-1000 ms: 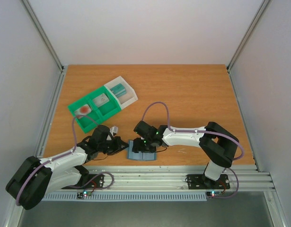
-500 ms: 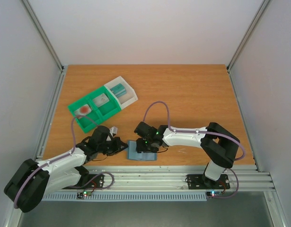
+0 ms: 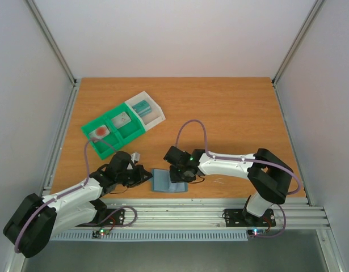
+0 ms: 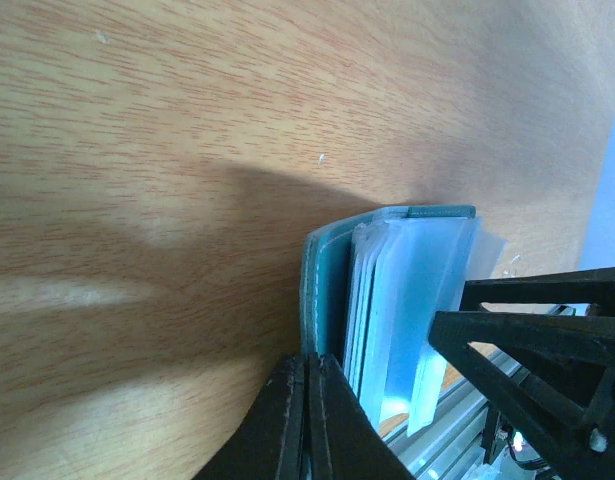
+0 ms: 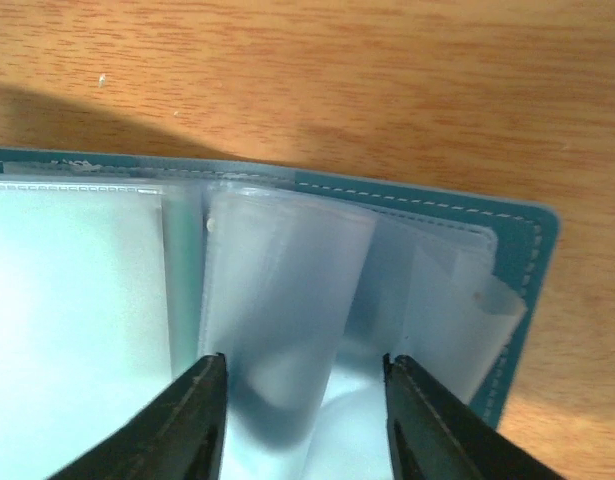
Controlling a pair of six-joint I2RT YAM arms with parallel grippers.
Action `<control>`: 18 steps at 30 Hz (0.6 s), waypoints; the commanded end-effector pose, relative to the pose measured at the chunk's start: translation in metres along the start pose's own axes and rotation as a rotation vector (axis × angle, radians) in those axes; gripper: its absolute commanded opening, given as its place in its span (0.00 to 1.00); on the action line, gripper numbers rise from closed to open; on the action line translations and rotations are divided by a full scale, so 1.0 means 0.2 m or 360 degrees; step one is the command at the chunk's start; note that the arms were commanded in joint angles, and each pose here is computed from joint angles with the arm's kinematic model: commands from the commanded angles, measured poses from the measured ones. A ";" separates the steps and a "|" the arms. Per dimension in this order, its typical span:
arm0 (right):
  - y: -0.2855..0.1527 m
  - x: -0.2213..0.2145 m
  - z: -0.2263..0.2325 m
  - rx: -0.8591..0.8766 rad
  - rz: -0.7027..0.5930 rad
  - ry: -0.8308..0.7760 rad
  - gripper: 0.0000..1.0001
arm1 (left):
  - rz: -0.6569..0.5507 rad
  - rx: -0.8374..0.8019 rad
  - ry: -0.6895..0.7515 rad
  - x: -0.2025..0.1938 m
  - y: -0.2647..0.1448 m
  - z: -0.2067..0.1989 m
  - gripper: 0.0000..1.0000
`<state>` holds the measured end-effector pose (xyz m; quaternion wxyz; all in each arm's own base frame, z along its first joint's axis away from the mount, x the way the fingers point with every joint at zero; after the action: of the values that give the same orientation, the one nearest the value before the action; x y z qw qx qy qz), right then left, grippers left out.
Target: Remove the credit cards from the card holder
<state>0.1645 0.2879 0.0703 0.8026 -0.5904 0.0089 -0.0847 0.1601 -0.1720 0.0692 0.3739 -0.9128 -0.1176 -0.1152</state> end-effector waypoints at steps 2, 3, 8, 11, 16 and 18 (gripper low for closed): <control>-0.06 0.02 -0.10 -0.0149 -0.0097 -0.0014 0.38 | -0.0051 -0.0017 0.0037 0.04 -0.01 -0.04 0.00; -0.07 0.02 -0.10 -0.0145 -0.0104 -0.0013 0.37 | -0.0050 -0.0017 0.0036 0.04 -0.01 -0.04 0.00; -0.19 0.03 -0.07 -0.0053 -0.0156 -0.0007 0.37 | -0.0043 -0.0008 0.0035 0.04 -0.02 -0.03 0.00; -0.24 0.03 -0.02 0.0040 -0.0146 -0.0022 0.38 | -0.0050 -0.0012 0.0034 0.04 -0.02 -0.04 0.00; -0.26 0.00 0.08 0.0238 -0.0070 -0.0033 0.35 | -0.0058 -0.0018 0.0029 0.04 -0.02 -0.05 0.00; -0.26 0.00 0.11 0.0279 -0.0055 -0.0028 0.34 | -0.0054 -0.0018 0.0028 0.04 -0.02 -0.05 0.00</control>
<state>0.1619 0.2780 0.1162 0.8241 -0.5561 -0.0145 -0.1065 0.1587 -0.1702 0.0690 0.3783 -0.9111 -0.1186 -0.1129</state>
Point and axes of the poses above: each gripper's point midway between its finger pads, its own y axis out along the fingers, its own z axis along the line the jaws close on, x = y × z, the point moved 4 cm from there along -y, back along the fingers, and after that the axes turned 14 degrees about y, right-handed, at the moved point
